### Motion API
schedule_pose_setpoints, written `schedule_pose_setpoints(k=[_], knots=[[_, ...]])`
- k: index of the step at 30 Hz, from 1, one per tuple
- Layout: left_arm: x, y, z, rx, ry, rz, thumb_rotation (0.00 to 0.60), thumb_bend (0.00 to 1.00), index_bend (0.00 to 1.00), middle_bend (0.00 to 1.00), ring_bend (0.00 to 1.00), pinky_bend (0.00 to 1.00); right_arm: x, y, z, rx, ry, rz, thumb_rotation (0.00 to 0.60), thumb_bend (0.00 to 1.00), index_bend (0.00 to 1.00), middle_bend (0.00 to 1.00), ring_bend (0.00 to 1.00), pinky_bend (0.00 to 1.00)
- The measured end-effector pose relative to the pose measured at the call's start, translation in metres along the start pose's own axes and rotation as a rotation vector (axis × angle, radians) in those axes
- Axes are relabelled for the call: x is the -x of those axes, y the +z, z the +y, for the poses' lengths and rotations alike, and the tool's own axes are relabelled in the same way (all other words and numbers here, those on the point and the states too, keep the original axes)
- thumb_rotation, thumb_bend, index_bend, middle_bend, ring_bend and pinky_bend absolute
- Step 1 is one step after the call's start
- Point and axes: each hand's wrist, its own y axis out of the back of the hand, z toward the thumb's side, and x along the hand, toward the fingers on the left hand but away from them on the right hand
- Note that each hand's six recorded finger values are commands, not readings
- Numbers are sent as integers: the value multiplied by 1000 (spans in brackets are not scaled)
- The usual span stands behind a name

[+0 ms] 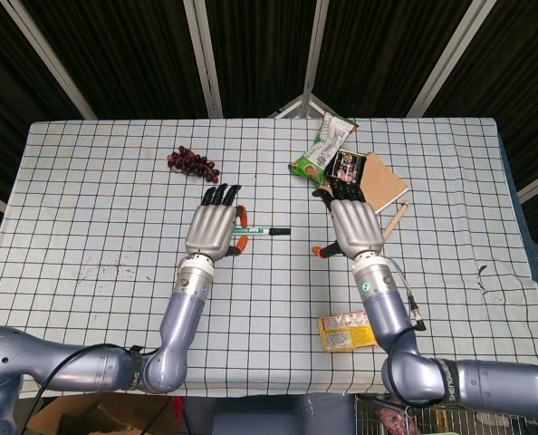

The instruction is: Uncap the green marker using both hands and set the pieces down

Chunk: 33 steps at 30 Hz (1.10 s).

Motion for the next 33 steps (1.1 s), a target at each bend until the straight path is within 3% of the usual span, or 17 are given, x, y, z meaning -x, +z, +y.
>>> schedule_pose_setpoints(k=[4, 10, 33], knots=[[0, 6, 0, 9, 6, -2, 600, 637, 623, 74, 0, 0, 12, 23, -20, -19, 41, -10, 600, 108, 266, 0, 0, 0], [-1, 9, -3, 10, 1, 2, 600, 637, 623, 74, 0, 0, 20, 37, -29, -34, 33, -30, 600, 135, 320, 0, 0, 0], [-1, 6, -9, 7, -4, 3, 600, 638, 628, 76, 0, 0, 24, 29, -26, -75, 23, -65, 600, 232, 486, 0, 0, 0]])
